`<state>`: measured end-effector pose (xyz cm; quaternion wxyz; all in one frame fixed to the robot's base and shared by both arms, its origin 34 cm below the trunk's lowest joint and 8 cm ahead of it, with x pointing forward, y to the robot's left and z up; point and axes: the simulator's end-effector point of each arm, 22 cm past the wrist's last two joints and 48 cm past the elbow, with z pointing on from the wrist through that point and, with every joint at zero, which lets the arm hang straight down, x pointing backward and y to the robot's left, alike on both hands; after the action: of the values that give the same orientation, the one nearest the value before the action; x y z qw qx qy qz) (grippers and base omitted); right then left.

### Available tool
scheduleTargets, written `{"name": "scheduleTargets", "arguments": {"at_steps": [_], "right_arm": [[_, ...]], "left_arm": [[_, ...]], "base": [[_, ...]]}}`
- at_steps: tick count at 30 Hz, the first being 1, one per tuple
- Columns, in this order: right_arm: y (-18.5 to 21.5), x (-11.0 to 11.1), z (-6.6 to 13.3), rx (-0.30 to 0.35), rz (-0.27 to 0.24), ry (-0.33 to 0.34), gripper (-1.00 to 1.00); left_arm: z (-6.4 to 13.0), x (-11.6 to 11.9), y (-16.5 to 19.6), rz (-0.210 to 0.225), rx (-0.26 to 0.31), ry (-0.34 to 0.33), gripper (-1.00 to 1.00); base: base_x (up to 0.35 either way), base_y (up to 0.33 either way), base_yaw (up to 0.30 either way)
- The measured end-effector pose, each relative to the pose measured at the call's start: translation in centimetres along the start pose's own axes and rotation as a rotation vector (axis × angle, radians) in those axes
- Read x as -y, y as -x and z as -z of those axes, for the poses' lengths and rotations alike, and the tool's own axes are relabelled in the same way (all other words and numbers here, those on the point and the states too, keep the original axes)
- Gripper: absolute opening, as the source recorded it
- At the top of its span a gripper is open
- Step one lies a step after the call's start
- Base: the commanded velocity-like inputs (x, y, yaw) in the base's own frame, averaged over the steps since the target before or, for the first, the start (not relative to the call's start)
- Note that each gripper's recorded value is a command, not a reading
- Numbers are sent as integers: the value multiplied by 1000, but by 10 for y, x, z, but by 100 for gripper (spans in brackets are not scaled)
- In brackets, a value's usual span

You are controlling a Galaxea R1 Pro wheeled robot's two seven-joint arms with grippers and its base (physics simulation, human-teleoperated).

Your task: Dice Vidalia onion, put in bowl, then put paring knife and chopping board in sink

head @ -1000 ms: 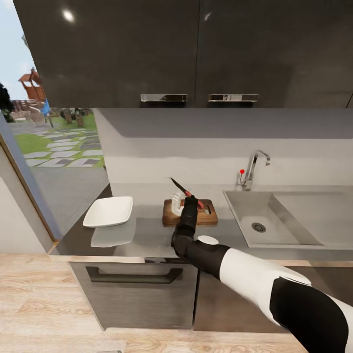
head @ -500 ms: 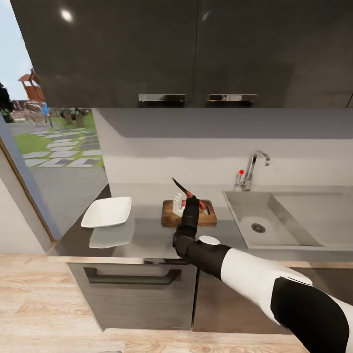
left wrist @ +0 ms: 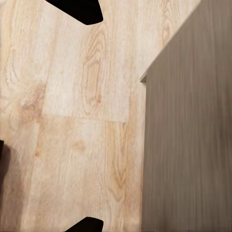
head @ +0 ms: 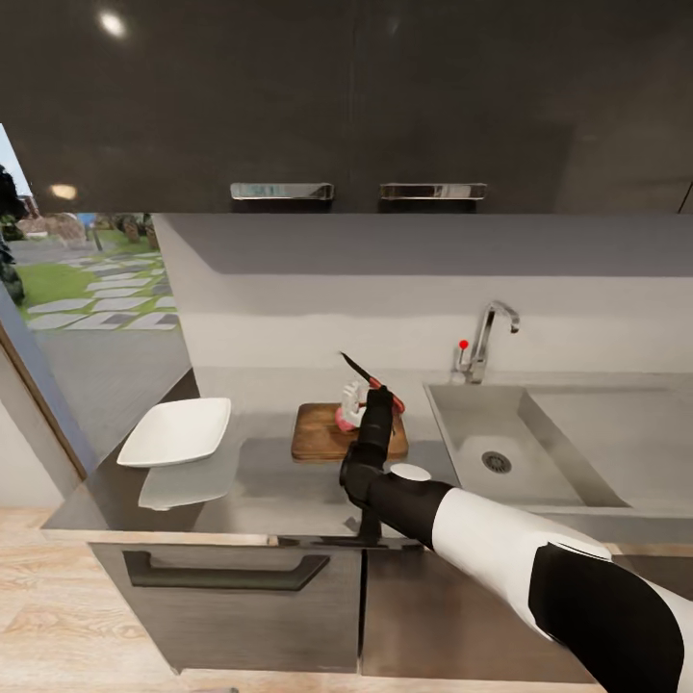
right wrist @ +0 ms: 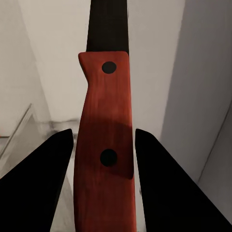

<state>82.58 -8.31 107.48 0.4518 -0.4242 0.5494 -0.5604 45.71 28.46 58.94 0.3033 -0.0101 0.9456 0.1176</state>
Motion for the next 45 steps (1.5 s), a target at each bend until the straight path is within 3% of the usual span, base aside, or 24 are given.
{"name": "scheduleTargets", "arguments": {"at_steps": [16,23,29,40,45], "right_arm": [[-4,-6,-2,-12,17,8,-100],[15,-12,10,44,62,4,-100],[26,-24,18,74,86,41,-100],[25,-41,24,78,93,78,-100],[24,-52,25,77,94,125,-100]], "left_arm": [[0,0,0,0,-1,0,100],[0,0,0,0,-1,0,100],[0,0,0,0,-1,0,100],[0,0,-5,-6,-21,-1,100],[0,0,-5,-5,-22,-1,100]], "base": [[4,-4,0],[0,0,0],[0,0,0],[0,0,0],[0,0,0]]}}
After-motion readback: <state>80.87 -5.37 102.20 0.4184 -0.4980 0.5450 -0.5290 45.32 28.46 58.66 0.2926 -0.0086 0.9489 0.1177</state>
